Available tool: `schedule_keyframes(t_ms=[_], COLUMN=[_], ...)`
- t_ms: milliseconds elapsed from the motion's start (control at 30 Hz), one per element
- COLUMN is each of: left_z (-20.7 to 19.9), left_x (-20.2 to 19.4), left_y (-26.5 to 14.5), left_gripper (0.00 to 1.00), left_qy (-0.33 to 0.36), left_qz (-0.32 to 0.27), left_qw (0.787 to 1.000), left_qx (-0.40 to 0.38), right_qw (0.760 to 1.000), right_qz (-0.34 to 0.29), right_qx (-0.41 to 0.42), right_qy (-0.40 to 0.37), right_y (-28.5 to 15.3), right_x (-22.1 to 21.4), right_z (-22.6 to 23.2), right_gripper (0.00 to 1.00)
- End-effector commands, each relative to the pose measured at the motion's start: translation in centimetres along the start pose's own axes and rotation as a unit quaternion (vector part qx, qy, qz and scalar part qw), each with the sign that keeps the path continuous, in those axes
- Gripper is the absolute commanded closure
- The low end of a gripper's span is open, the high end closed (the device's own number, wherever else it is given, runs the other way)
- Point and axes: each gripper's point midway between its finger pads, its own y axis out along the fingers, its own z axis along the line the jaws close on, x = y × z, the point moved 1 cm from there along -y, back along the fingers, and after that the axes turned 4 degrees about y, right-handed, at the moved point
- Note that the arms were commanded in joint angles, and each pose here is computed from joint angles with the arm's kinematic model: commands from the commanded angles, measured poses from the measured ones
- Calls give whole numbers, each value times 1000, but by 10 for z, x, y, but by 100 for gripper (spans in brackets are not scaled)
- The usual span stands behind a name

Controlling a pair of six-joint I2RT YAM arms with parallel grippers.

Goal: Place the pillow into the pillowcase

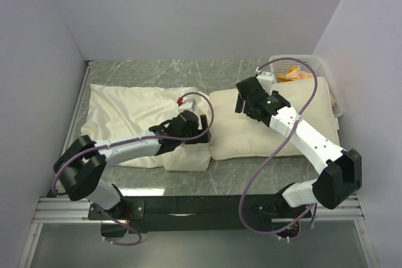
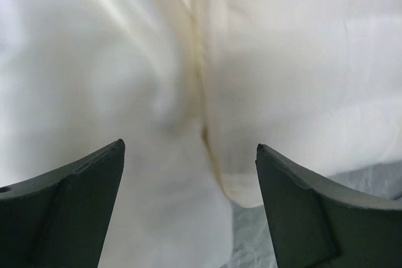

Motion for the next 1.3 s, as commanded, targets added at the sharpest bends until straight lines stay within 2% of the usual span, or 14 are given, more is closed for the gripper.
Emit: schedule_keyframes(t_ms=[0, 167, 333, 433, 467, 533, 633, 700, 733, 833, 1100, 1200, 1233, 1267], left_z=[52, 88, 131, 160, 169, 181, 201, 214, 215, 231, 243, 232, 222, 209], left_x=[19, 19, 4, -4, -3, -5, 1, 8, 13, 20, 36, 54, 60, 68], left_y=[-24, -18, -1, 7, 6, 3, -11, -23, -27, -39, -61, -61, -59, -59], left_gripper=[9, 3, 10, 34, 55, 70, 99, 99, 99, 99, 99, 98, 93, 74], left_qy=[-5, -17, -44, -61, -72, -89, -123, -146, -153, -178, -217, -201, -190, -178], left_qz=[-61, -54, -27, -10, -11, -16, -34, -50, -59, -70, -106, -115, -115, -118], left_qw=[990, 981, 972, 960, 957, 952, 942, 935, 935, 928, 913, 929, 939, 949], left_qx=[125, 183, 228, 273, 282, 291, 312, 318, 314, 320, 328, 288, 262, 232], right_qw=[995, 985, 982, 983, 984, 983, 982, 981, 981, 984, 985, 980, 979, 979], right_qz=[-33, -20, 15, 32, 32, 42, 53, 57, 55, 53, 32, 24, 17, 11], right_qx=[91, 147, 139, 101, 93, 66, 43, 32, 26, 41, 139, 185, 193, 194], right_qy=[-27, -90, -126, -149, -150, -165, -178, -185, -182, -164, -98, -67, -61, -55], right_y=[-24, -31, 0, 19, 22, 37, 51, 56, 57, 49, -7, -28, -33, -37], right_x=[6, -17, -46, -61, -62, -74, -89, -95, -94, -86, -35, -17, -12, -7], right_z=[44, 98, 130, 138, 141, 139, 134, 130, 127, 123, 113, 108, 107, 104], right_gripper=[7, 0, 0, 0, 0, 2, 14, 34, 68, 100, 100, 100, 100, 100])
